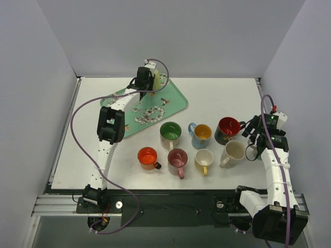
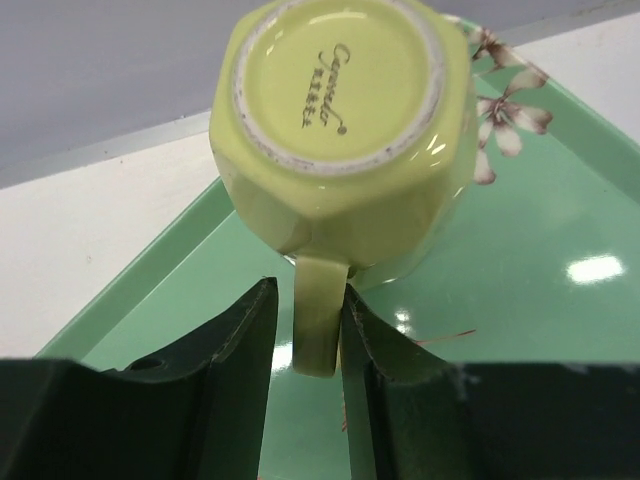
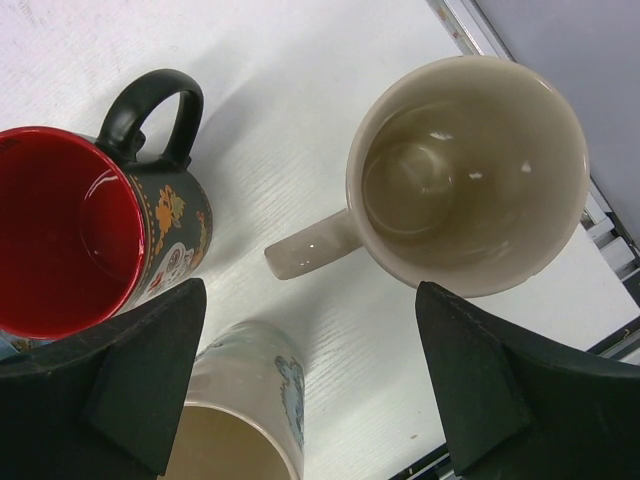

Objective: Turn the mug right side up

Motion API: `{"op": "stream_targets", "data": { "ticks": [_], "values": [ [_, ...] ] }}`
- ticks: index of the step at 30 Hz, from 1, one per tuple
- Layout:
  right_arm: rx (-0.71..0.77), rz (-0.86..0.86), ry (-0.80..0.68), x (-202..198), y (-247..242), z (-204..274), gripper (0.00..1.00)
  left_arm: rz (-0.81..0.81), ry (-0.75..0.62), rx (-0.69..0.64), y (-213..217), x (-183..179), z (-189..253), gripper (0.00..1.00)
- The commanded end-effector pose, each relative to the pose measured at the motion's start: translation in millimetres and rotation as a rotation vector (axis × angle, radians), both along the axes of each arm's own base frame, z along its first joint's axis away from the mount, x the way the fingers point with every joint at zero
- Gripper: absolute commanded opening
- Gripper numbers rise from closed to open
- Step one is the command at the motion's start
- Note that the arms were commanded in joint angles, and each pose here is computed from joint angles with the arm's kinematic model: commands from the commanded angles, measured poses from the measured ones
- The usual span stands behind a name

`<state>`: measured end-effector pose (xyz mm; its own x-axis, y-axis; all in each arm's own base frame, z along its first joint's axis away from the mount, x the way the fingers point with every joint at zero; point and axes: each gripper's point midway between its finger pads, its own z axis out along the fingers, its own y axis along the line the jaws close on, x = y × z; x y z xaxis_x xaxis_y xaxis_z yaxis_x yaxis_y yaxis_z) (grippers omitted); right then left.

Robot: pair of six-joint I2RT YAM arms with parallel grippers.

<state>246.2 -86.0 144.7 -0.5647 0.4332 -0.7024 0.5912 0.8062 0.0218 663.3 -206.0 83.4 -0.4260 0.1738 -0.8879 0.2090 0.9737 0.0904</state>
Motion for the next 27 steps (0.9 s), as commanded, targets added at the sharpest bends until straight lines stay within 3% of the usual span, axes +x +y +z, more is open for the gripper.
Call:
{"op": "stream_targets", "data": {
  "ticks": [1, 5, 8, 12, 16, 20, 27],
  "values": [
    [-0.012, 0.011, -0.023, 0.1, 0.9, 15.6, 0.80, 0.023, 0.005, -0.005, 8.3, 6.6, 0.1, 0.40],
    [-0.013, 0.014, -0.018, -0.6, 1.5, 14.3, 0.80, -0.009, -0.008, 0.007, 5.0, 8.6, 2.5, 0.36],
    [-0.014, 0.012, -0.023, -1.3, 1.2, 15.5, 0.80, -0.020, -0.016, 0.009, 4.0, 8.6, 7.3, 0.00],
    [-0.020, 0.014, -0.027, -3.2, 1.7, 20.6, 0.80, -0.027, -0.012, -0.052, 7.8, 2.5, 39.3, 0.00],
    [-0.040, 0.043, -0.050, -3.6, 8.0, 37.5, 0.80, -0.043, 0.012, -0.220, 19.2, -11.2, 99.7, 0.00],
    [-0.062, 0.090, -0.103, -1.4, 20.0, 64.0, 0.82, -0.111, 0.021, -0.313, 21.6, -45.5, 169.8, 0.00],
    [-0.017, 0.259, -0.219, 10.7, 68.2, 103.7, 0.89, -0.264, 0.103, -0.444, 11.1, -115.8, 217.9, 0.00]
  ]
}}
